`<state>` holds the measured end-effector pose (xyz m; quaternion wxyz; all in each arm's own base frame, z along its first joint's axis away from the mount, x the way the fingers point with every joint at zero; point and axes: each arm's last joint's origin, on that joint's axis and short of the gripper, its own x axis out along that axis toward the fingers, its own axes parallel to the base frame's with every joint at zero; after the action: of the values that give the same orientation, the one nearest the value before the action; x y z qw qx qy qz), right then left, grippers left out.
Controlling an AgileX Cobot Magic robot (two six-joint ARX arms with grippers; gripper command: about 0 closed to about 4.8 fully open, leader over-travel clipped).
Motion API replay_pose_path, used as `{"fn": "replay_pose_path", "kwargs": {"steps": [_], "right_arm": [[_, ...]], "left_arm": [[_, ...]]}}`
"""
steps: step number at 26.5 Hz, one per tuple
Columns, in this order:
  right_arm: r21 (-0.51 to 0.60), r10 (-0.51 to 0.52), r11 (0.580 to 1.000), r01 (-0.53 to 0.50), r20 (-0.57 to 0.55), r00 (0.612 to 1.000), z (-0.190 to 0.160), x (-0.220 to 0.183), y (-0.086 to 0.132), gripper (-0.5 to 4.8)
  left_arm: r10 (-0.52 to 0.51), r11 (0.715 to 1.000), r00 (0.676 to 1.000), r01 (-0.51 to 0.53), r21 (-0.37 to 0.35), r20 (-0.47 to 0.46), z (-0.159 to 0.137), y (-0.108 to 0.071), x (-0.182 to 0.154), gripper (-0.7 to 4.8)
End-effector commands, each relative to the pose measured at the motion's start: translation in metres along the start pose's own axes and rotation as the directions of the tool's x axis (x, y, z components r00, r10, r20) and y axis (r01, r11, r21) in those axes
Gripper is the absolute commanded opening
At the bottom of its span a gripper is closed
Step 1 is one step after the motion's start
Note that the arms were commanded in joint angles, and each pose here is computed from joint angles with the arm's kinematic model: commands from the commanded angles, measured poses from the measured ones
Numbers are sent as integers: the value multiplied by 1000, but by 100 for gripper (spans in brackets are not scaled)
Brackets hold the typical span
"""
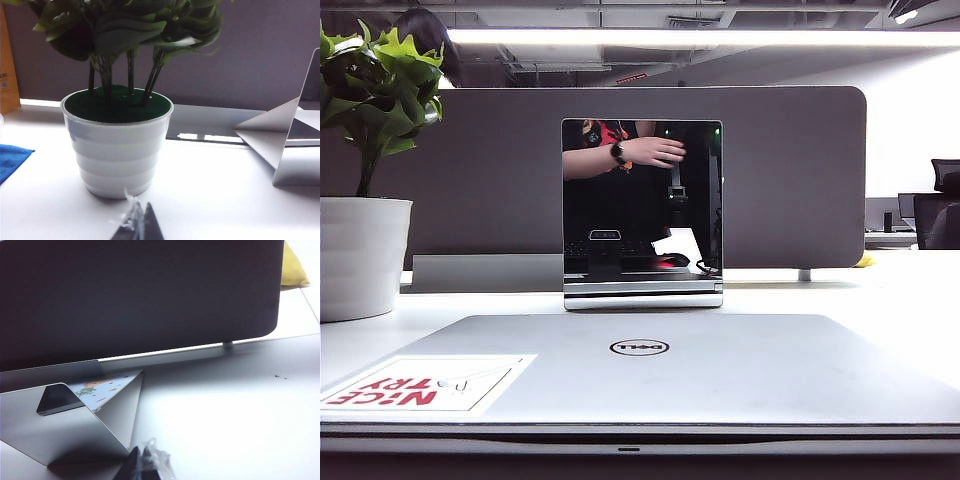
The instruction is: Close the laptop lid.
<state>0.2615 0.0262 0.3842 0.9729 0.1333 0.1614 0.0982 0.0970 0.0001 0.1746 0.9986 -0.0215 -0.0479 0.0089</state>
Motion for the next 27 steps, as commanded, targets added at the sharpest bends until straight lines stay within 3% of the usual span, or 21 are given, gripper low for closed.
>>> {"fn": "replay_pose_path", "kwargs": {"steps": [1, 3, 7, 12, 16, 19, 27], "right_arm": [[-5, 7, 1000, -7, 23, 1000, 3, -2, 1, -1], [-11, 6, 1000, -5, 25, 1000, 3, -2, 1, -1], [-127, -22, 992, 24, 14, 1000, 0, -10, 1, -1], [-234, 4, 972, 32, 151, 989, -22, -35, -1, -1], [-293, 1, 950, 105, 341, 940, -64, -60, -10, -1], [-289, -24, 945, 156, 414, 910, -101, -74, -19, -1], [-275, -49, 945, 176, 412, 910, -181, -95, -38, -1]], "left_arm": [[-3, 1000, 1000, 3, 4, 7, 1, 0, 0, -5], [-3, 1000, 1000, 3, 5, 7, 1, 0, 0, -5], [-3, 1000, 1000, 3, 4, 7, 1, 0, 0, -5], [-3, 1000, 1000, 3, 4, 7, 1, 0, 0, -5], [-3, 1000, 1000, 3, 4, 7, 1, 0, 0, -5], [-3, 1000, 1000, 3, 4, 7, 1, 0, 0, -5], [-3, 1000, 1000, 3, 4, 7, 1, 0, 0, -5]]}}
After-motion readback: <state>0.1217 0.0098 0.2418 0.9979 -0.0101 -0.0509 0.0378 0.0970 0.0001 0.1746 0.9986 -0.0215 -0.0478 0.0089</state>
